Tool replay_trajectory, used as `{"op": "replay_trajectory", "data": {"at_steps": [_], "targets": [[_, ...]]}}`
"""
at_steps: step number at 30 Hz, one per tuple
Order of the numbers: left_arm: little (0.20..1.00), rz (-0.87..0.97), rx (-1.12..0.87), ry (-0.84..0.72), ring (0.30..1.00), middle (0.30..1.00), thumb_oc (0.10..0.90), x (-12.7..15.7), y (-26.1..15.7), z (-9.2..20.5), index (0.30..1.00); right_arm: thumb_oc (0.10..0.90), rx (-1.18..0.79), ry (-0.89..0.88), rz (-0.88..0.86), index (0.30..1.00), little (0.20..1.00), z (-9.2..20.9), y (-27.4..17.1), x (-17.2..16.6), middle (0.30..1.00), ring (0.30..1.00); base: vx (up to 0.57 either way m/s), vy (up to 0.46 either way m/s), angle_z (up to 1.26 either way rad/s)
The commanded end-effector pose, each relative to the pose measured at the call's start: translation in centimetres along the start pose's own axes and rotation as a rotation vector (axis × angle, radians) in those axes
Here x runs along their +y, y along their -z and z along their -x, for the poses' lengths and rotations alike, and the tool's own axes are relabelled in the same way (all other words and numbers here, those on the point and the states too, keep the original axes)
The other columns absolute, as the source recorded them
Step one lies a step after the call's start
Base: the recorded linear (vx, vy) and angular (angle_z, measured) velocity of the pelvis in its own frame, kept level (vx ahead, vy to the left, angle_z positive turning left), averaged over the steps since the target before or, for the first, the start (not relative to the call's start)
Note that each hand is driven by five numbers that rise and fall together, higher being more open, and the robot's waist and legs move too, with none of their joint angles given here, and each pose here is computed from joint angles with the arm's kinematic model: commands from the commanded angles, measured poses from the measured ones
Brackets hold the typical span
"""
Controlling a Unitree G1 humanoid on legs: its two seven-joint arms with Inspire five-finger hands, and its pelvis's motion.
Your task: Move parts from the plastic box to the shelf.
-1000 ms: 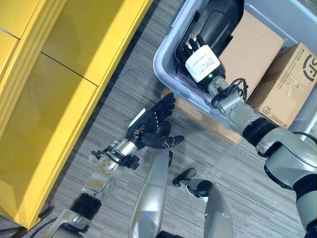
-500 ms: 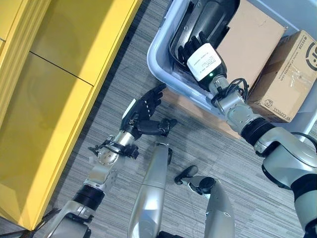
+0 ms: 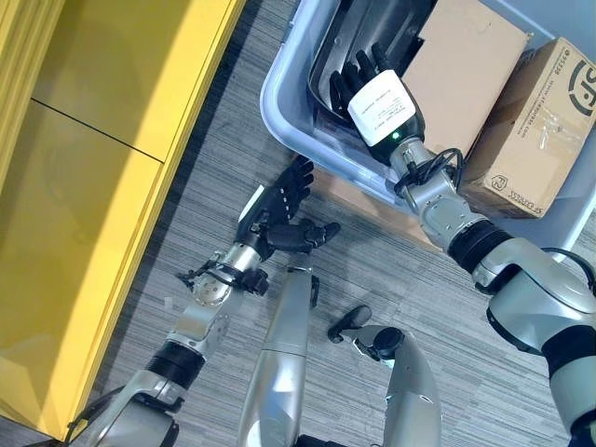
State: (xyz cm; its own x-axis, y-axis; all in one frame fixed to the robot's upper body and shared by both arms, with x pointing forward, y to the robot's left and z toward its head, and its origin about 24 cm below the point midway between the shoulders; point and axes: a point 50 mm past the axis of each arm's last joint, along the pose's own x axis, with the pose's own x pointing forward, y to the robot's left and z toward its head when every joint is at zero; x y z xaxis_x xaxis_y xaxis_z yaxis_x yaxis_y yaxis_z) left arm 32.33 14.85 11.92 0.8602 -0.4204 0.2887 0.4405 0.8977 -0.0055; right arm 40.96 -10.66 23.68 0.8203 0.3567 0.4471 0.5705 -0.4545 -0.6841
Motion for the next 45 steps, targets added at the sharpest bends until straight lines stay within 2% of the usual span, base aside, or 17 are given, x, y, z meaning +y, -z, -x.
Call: {"op": "replay_trajectory", "data": {"at_steps": [1, 3, 6, 8, 15, 21, 25, 30, 35, 45], "targets": [[1.0, 0.045, -0.146, 0.155, 1.0, 1.0, 0.9, -3.3, -2.3, -1.9, 1.0, 0.9, 0.205, 0.141, -0.015, 1.0, 1.0, -1.5, 4.9, -3.1, 1.0, 1.0, 0.0, 0.0, 0.0], [1.0, 0.046, -0.148, 0.158, 1.0, 1.0, 0.9, -3.5, -2.4, -2.0, 1.0, 0.9, 0.216, 0.145, -0.069, 1.0, 1.0, -1.5, 4.9, -3.0, 1.0, 1.0, 0.0, 0.02, -0.01], [1.0, 0.043, -0.155, 0.156, 1.0, 1.0, 0.9, -3.6, -2.5, -2.1, 1.0, 0.9, 0.246, 0.17, -0.281, 1.0, 1.0, -1.5, 4.7, -2.9, 1.0, 1.0, 0.0, 0.046, -0.02], [1.0, 0.053, -0.162, 0.147, 1.0, 1.0, 0.9, -3.6, -3.0, -2.2, 1.0, 0.9, 0.195, 0.24, -0.335, 1.0, 1.0, -1.8, 4.4, -4.4, 1.0, 1.0, -0.01, 0.057, -0.03], [1.0, 0.064, -0.155, 0.141, 1.0, 1.0, 0.9, -3.6, -3.1, -1.9, 1.0, 0.9, 0.002, 0.254, -0.424, 1.0, 1.0, -1.5, 2.6, -6.7, 1.0, 1.0, -0.01, 0.034, -0.04], [1.0, 0.055, -0.134, 0.14, 1.0, 1.0, 0.9, -2.8, -2.8, -0.9, 1.0, 0.9, -0.119, 0.314, -0.377, 1.0, 1.0, 0.0, 2.8, -8.2, 1.0, 1.0, 0.0, 0.0, 0.0], [1.0, 0.056, -0.123, 0.14, 1.0, 1.0, 0.9, -2.7, -2.6, -0.5, 1.0, 0.9, -0.122, 0.298, -0.32, 1.0, 1.0, 0.6, 3.3, -7.8, 1.0, 1.0, 0.0, -0.001, -0.01], [1.0, 0.057, -0.109, 0.143, 1.0, 1.0, 0.9, -2.7, -2.3, -0.3, 1.0, 0.9, -0.089, 0.316, -0.259, 1.0, 1.0, 0.7, 4.2, -7.8, 1.0, 1.0, 0.0, 0.0, -0.01], [1.0, 0.06, -0.102, 0.147, 1.0, 1.0, 0.9, -2.5, -2.1, 0.2, 1.0, 0.9, 0.086, 0.39, -0.116, 1.0, 1.0, 0.7, 7.8, -8.4, 1.0, 1.0, 0.0, 0.005, 0.02], [1.0, 0.087, -0.091, 0.155, 1.0, 1.0, 0.9, -2.7, -2.0, 0.2, 1.0, 0.9, 0.2, 0.42, -0.06, 1.0, 1.0, 0.5, 10.6, -8.5, 1.0, 1.0, 0.0, 0.0, 0.0]]}}
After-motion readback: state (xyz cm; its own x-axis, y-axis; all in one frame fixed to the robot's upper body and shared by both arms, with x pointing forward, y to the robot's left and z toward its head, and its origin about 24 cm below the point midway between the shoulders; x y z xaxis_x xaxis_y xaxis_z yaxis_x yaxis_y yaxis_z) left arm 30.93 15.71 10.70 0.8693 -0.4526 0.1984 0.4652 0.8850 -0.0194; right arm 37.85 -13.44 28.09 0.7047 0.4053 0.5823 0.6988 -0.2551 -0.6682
